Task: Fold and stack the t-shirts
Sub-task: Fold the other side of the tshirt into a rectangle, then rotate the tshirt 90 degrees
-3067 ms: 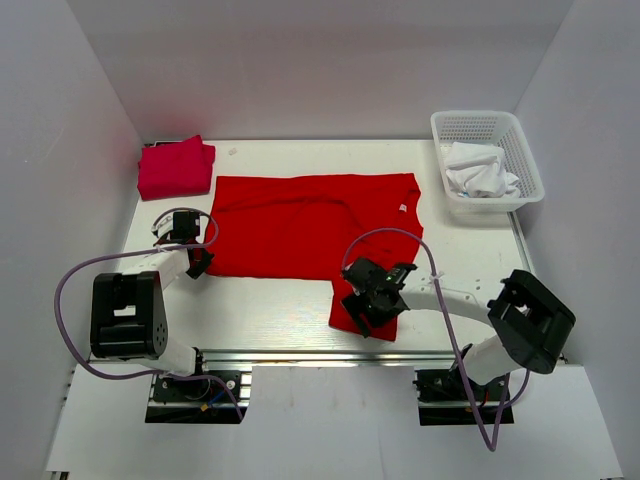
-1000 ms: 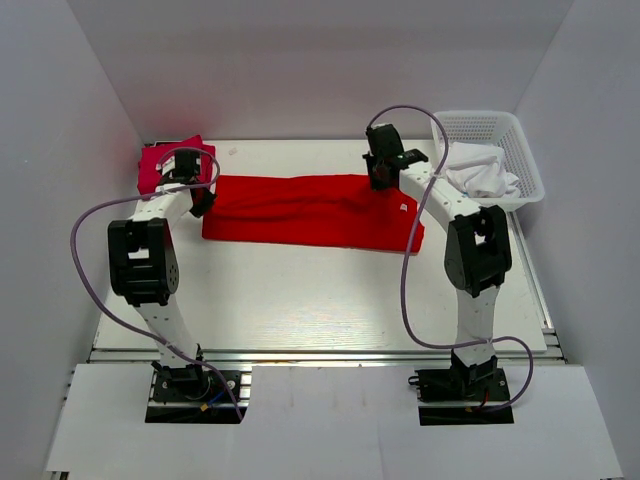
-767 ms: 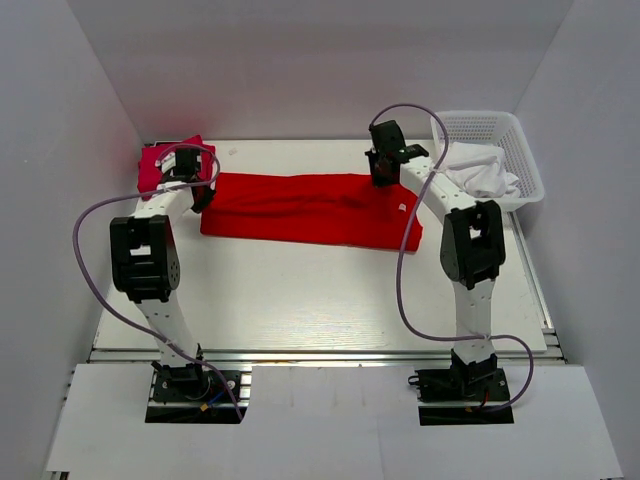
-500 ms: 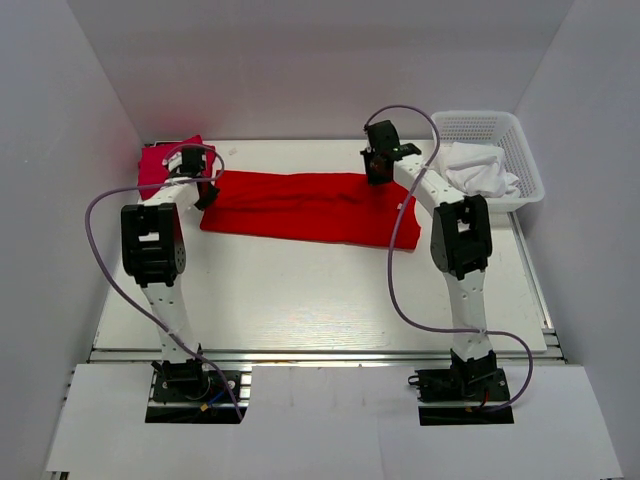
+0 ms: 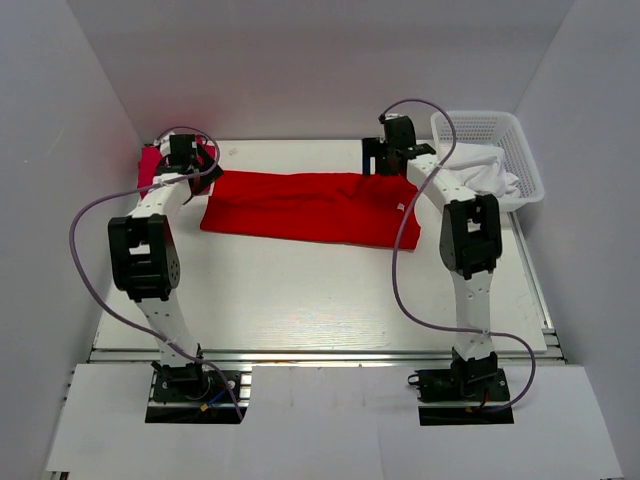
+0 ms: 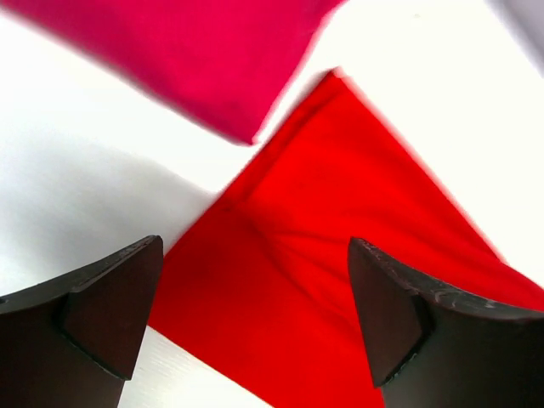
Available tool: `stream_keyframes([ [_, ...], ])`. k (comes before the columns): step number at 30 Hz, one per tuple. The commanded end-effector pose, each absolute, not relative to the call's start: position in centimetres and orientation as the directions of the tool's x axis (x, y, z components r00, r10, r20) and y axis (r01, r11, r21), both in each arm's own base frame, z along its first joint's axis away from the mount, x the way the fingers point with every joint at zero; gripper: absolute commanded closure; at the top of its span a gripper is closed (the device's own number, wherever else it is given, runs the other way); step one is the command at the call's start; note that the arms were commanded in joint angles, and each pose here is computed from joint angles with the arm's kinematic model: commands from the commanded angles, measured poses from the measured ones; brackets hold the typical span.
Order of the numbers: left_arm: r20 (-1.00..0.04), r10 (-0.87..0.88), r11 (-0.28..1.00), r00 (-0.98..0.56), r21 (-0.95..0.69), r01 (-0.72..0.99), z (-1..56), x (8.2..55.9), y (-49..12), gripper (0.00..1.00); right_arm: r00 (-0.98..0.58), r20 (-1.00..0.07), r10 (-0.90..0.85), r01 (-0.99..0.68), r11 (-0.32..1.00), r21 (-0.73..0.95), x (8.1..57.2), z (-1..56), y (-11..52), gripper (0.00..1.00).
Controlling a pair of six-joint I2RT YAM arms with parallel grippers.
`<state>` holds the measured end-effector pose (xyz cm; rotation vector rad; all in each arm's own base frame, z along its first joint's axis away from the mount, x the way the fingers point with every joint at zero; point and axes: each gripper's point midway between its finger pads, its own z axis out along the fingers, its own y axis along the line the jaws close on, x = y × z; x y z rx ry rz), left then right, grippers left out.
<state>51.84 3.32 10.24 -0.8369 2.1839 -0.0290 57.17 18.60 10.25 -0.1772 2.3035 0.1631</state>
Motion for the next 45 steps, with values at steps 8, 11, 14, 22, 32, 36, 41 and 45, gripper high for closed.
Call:
stream_keyframes([
  [8, -0.667, -0.47, 0.881, -0.578, -0.393, -0.262, 13.0, 51.4, -2.3, 0.0, -0.685, -0.711, -0.159, -0.458, 0.853, 0.251, 49.4, 11.4, 23.7, 0.1],
  [11, -0.646, -0.438, 0.885, -0.625, -0.432, -0.174, 11.4, 51.2, -4.0, 0.0, -0.696, -0.7, -0.158, -0.481, 0.827, 0.291, 49.8, 10.6, 25.2, 0.1],
  [14, -0.625, -0.412, 0.892, -0.663, -0.424, -0.155, 9.8, 50.9, -4.3, 0.0, -0.705, -0.692, -0.154, -0.489, 0.813, 0.317, 50.6, 9.7, 26.2, 0.1],
  [22, -0.537, -0.412, 0.89, -0.736, -0.409, -0.2, 5.3, 48.0, -4.5, 0.0, -0.718, -0.69, -0.089, -0.482, 0.779, 0.401, 52.7, 7.7, 28.7, 0.1],
  [32, -0.5, -0.42, 0.897, -0.757, -0.357, -0.262, 2.8, 45.8, -2.9, 0.0, -0.559, -0.817, 0.142, -0.478, 0.749, 0.458, 59.7, 11.8, 32.2, 0.1],
  [36, -0.481, -0.414, 0.904, -0.773, -0.317, -0.288, 1.7, 44.9, -2.3, 0.0, -0.506, -0.84, 0.195, -0.467, 0.757, 0.457, 62.2, 13.2, 32.7, 0.1],
  [41, -0.476, -0.415, 0.904, -0.775, -0.314, -0.291, 2.2, 44.1, -2.3, 0.0, -0.496, -0.839, 0.224, -0.512, 0.705, 0.491, 61.8, 15.4, 33.6, 0.1],
  [45, -0.545, -0.366, 0.923, -0.754, -0.32, -0.216, 5.4, 44.5, -2.8, 0.0, -0.483, -0.863, 0.151, -0.513, 0.75, 0.418, 59.8, 17.2, 31.9, 0.1],
])
